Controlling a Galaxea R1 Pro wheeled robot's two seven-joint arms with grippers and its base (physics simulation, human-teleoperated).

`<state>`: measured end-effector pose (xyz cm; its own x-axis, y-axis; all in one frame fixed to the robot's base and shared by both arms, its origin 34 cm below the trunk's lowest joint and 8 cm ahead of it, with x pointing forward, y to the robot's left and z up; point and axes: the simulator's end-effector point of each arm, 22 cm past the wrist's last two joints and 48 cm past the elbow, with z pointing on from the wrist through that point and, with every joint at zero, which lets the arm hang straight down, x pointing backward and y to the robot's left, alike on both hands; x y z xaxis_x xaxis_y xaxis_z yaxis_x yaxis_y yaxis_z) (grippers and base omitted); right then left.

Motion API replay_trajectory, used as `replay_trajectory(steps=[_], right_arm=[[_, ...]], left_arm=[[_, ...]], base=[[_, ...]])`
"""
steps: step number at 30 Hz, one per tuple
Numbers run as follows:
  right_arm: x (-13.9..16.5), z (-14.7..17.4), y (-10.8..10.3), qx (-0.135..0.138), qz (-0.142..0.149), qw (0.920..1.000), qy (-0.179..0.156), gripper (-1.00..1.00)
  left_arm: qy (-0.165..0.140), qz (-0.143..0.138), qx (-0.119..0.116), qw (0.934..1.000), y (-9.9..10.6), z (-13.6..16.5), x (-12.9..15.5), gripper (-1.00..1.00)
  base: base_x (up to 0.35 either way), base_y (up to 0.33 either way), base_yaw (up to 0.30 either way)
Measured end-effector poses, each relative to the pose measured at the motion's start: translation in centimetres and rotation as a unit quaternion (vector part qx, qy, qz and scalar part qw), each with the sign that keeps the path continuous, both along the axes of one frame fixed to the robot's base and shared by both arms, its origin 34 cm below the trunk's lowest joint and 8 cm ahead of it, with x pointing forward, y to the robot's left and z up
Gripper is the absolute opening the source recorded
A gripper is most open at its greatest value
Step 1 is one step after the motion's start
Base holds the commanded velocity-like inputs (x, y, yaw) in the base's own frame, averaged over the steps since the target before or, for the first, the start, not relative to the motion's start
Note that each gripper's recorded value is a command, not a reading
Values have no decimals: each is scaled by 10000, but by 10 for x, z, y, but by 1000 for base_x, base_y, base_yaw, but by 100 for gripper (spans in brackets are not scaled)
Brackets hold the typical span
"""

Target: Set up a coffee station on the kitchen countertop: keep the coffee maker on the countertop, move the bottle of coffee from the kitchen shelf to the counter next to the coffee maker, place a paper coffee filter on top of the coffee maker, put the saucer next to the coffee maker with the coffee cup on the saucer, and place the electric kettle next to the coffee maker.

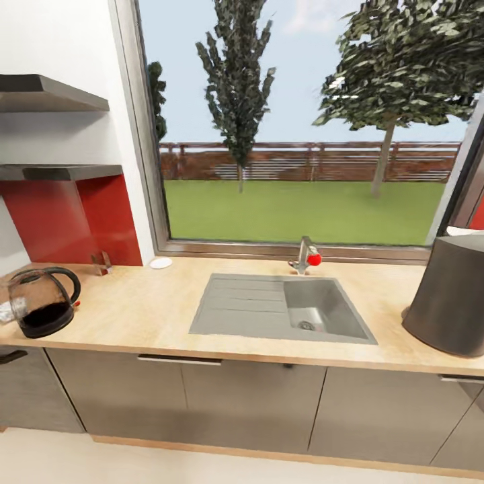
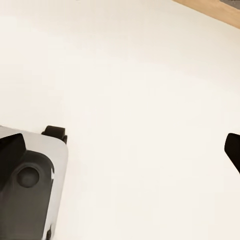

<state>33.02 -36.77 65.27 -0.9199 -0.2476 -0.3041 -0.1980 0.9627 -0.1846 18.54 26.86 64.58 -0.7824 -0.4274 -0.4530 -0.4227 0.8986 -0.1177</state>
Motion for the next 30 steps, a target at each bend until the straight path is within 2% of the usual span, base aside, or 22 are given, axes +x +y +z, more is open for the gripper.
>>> replay_trajectory(steps=[4,11,18,21,23,30], right_arm=[[0,-1,4,32,4,10000,6,100],[1,-2,15,245,81,9997,5,100],[2,-1,14,317,-179,9993,-56,100],[3,-1,13,325,-209,9992,-71,100],[3,-2,23,337,-228,9991,-84,100],[4,-2,22,342,-255,9990,-98,100]], left_arm=[[-18,0,10,10000,1,0,1,100],[-69,3,39,10000,2,2,3,100],[-66,8,41,10000,2,2,2,100],[-69,7,43,10000,2,2,2,100],[-71,-3,38,10000,1,2,2,100],[-71,-4,35,10000,0,2,2,100]], base=[[4,335,-1],[0,336,0],[0,336,0],[0,336,0],[0,336,0],[0,336,0]])
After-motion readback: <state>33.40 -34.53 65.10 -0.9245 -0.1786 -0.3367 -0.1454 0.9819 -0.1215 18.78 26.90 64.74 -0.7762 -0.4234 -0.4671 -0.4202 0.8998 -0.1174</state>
